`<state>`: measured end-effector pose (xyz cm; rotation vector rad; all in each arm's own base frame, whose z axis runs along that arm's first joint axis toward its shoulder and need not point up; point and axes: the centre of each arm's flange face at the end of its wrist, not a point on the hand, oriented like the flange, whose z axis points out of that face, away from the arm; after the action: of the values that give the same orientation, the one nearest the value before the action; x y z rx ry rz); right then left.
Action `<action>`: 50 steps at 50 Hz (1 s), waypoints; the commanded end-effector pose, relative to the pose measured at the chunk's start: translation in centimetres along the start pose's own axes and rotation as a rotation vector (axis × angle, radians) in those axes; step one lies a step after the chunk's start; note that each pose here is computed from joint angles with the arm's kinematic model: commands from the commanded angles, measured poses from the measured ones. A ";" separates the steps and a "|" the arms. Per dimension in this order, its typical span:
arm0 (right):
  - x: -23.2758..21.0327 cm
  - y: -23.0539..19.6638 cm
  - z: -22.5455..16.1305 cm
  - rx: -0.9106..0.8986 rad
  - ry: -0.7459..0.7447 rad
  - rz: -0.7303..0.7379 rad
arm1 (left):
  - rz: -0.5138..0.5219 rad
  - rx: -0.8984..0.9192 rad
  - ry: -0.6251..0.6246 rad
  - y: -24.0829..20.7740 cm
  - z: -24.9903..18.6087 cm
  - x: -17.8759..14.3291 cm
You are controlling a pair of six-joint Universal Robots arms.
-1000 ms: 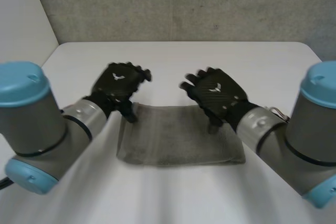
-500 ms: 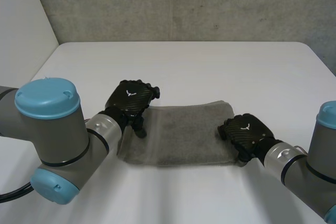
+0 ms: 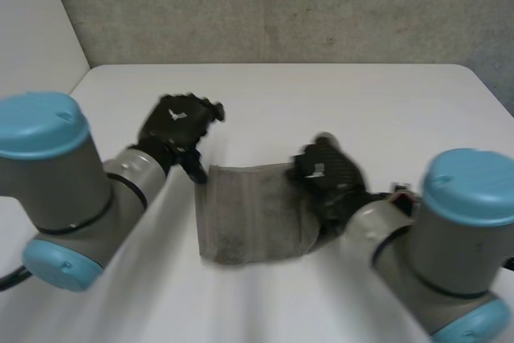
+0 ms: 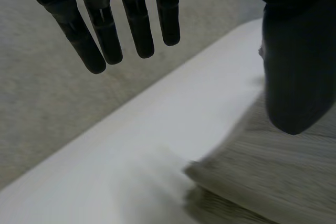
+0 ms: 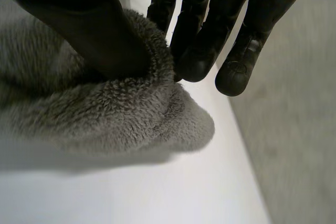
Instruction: Fold the towel.
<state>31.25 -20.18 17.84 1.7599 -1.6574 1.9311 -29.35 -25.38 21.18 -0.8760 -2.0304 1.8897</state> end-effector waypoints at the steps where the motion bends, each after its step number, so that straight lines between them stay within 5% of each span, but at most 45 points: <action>1: -5.2 -6.0 1.5 0.216 -0.113 -0.170 | -0.009 0.058 -0.119 -2.2 -0.3 -4.3; 15: -10.7 -8.2 0.8 0.437 -0.352 -0.160 | -0.049 0.081 -0.169 -2.9 -1.1 -6.1; 21: -9.8 -8.0 1.2 0.401 -0.371 0.057 | -0.052 0.077 -0.167 -2.7 -1.0 -6.1; 29: -3.0 -6.6 2.2 0.314 -0.262 0.396 | -0.059 0.071 -0.138 -2.4 -0.8 -4.9; 36: 1.5 -2.9 2.1 0.123 -0.154 0.655 | -0.185 0.055 -0.104 -1.8 -0.9 -3.3; 50: 1.3 -0.4 3.9 0.010 -0.135 0.728 | -0.231 -0.176 -0.045 4.5 -1.6 1.7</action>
<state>32.91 -22.81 20.15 1.4185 -2.5785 2.1338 -28.05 -24.75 19.96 -0.5596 -2.1354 1.7427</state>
